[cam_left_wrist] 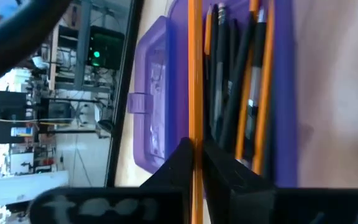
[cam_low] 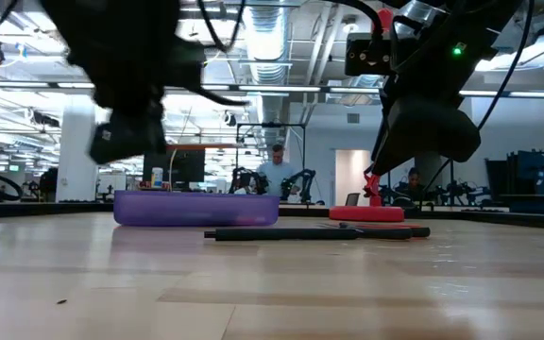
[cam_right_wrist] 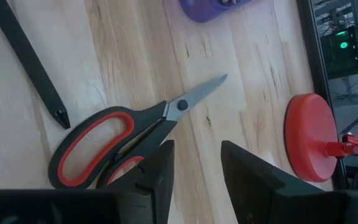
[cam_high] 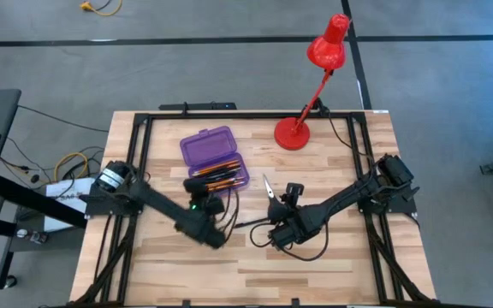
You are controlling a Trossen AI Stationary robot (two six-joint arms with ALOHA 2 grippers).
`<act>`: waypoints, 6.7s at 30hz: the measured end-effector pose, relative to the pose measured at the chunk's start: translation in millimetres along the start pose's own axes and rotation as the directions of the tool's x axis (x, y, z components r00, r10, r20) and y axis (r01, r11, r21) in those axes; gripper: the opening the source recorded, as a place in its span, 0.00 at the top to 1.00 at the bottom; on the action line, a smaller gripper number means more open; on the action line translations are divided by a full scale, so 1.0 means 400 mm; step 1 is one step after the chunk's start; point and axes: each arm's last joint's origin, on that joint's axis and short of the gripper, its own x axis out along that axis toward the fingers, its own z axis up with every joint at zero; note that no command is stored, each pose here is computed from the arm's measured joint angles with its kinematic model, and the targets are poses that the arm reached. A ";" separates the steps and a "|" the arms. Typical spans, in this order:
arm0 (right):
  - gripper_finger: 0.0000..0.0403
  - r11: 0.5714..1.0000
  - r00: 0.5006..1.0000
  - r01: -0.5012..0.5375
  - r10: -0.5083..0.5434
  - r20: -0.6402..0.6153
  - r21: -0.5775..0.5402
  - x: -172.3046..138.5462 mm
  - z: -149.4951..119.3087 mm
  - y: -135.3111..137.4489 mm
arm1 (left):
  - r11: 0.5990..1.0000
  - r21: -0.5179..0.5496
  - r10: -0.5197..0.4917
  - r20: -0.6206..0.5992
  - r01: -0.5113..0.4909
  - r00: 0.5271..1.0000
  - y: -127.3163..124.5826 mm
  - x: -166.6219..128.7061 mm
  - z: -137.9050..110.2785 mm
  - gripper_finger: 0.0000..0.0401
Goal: Pick & place school supplies into a supply box
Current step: Put the yellow pencil into the purple supply box, then put the black pen into the purple supply box, then put the black scissors into the purple supply box
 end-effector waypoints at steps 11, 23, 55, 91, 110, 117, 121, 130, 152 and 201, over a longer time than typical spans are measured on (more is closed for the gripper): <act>0.69 1.000 1.000 0.002 -0.002 0.020 0.011 -0.002 0.003 0.003 | 0.984 -0.021 -0.177 -0.057 0.176 0.983 0.041 0.149 0.104 0.95; 0.69 1.000 1.000 0.005 -0.005 0.017 0.008 0.000 0.004 0.001 | 0.983 0.003 -0.181 -0.118 0.183 0.976 0.056 0.165 0.096 0.93; 0.69 0.946 0.944 -0.206 0.260 0.204 -0.252 0.005 0.085 0.025 | 0.951 -0.047 -0.296 0.158 0.306 0.942 0.098 -0.078 0.042 0.60; 0.69 0.757 0.759 -0.601 0.641 0.117 -0.255 0.198 0.136 0.002 | 0.871 -0.125 -0.283 0.664 0.475 0.693 -0.020 -0.396 -0.280 0.60; 0.89 0.729 0.734 -0.636 0.673 0.094 -0.252 0.189 0.129 0.020 | 0.864 -0.142 -0.278 0.665 0.483 0.693 -0.020 -0.395 -0.280 0.60; 0.95 0.736 0.748 -0.618 0.659 0.084 -0.277 0.166 0.120 0.044 | 0.863 -0.143 -0.278 0.666 0.484 0.693 -0.020 -0.395 -0.280 0.60; 0.98 0.741 0.760 -0.598 0.645 0.076 -0.307 0.145 0.110 0.067 | 0.860 -0.149 -0.278 0.666 0.488 0.693 -0.020 -0.395 -0.280 0.60; 0.99 0.850 0.888 -0.357 0.438 0.143 -0.388 0.092 0.080 0.124 | 0.861 -0.148 -0.278 0.665 0.487 0.693 -0.020 -0.395 -0.280 0.60; 1.00 0.927 0.880 0.303 -0.184 0.439 -0.219 0.087 0.162 0.066 | 0.851 -0.162 -0.281 0.663 0.500 0.693 -0.020 -0.395 -0.280 0.60; 0.67 0.982 0.813 -0.103 0.175 0.555 -0.157 0.284 0.268 -0.185 | 0.834 -0.190 -0.279 0.665 0.518 0.693 -0.020 -0.395 -0.280 0.60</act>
